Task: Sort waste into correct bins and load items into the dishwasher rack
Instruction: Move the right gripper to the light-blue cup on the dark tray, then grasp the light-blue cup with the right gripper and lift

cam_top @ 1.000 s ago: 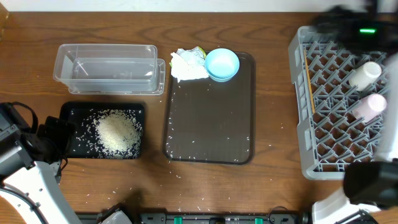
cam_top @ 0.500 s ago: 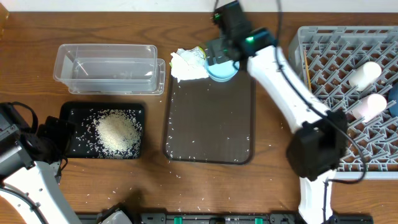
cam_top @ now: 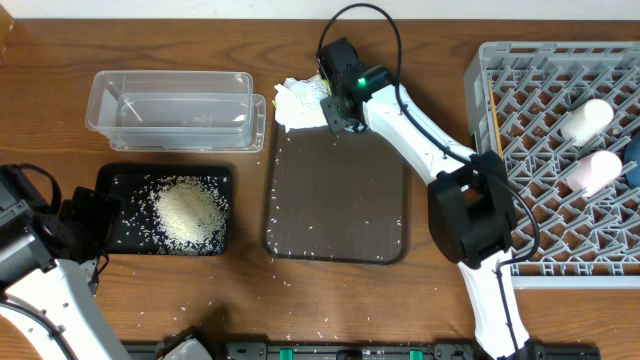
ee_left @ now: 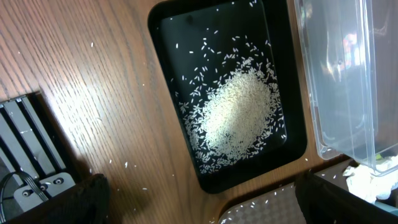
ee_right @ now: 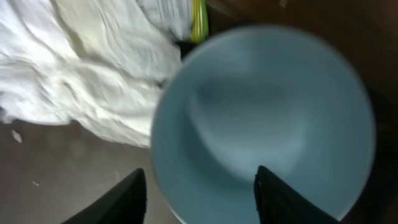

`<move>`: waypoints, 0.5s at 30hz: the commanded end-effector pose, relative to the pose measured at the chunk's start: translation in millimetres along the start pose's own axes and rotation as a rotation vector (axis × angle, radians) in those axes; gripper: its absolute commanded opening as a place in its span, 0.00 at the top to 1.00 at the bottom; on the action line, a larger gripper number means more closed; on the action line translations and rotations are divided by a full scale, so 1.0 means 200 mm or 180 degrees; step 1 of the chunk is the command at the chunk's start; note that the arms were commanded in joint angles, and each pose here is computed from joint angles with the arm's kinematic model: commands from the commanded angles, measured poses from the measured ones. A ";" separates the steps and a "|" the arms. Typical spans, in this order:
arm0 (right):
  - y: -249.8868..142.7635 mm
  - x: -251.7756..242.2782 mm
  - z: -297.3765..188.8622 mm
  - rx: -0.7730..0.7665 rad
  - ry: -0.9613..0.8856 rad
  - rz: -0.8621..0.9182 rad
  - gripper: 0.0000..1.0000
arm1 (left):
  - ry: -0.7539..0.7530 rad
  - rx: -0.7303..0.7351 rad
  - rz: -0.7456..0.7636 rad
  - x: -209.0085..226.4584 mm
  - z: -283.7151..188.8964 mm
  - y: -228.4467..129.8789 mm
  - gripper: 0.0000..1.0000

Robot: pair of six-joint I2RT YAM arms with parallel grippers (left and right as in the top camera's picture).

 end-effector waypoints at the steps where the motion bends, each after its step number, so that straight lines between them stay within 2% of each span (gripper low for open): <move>1: -0.06 0.00 0.04 0.0150 -0.0028 -0.0093 0.46 | 0.0035 -0.0027 -0.0030 0.01 -0.01 0.01 0.02; 4: -0.11 -0.01 0.05 0.0289 -0.0069 -0.0195 0.46 | 0.0036 -0.0028 -0.0030 0.01 -0.01 0.01 0.02; 7: -0.14 -0.01 0.04 0.0376 -0.0094 -0.0242 0.53 | 0.0036 -0.0028 -0.0030 0.01 -0.01 0.01 0.02; 11: -0.20 -0.02 0.03 0.0514 -0.0135 -0.0276 0.55 | 0.0035 -0.0027 -0.0030 0.01 -0.01 0.01 0.02; 15: -0.26 -0.03 0.02 0.0690 -0.0189 -0.0309 0.78 | 0.0035 -0.0027 -0.0030 0.01 -0.01 0.01 0.02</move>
Point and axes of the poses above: each gripper's point midway between its finger pads, its own z axis out along the fingers, its own x axis along the line the jaws close on, y = z × x, the point moved 2 cm from there along -z, back along the fingers, and after that the axes turned 13 degrees about z, right-handed, at the moved point
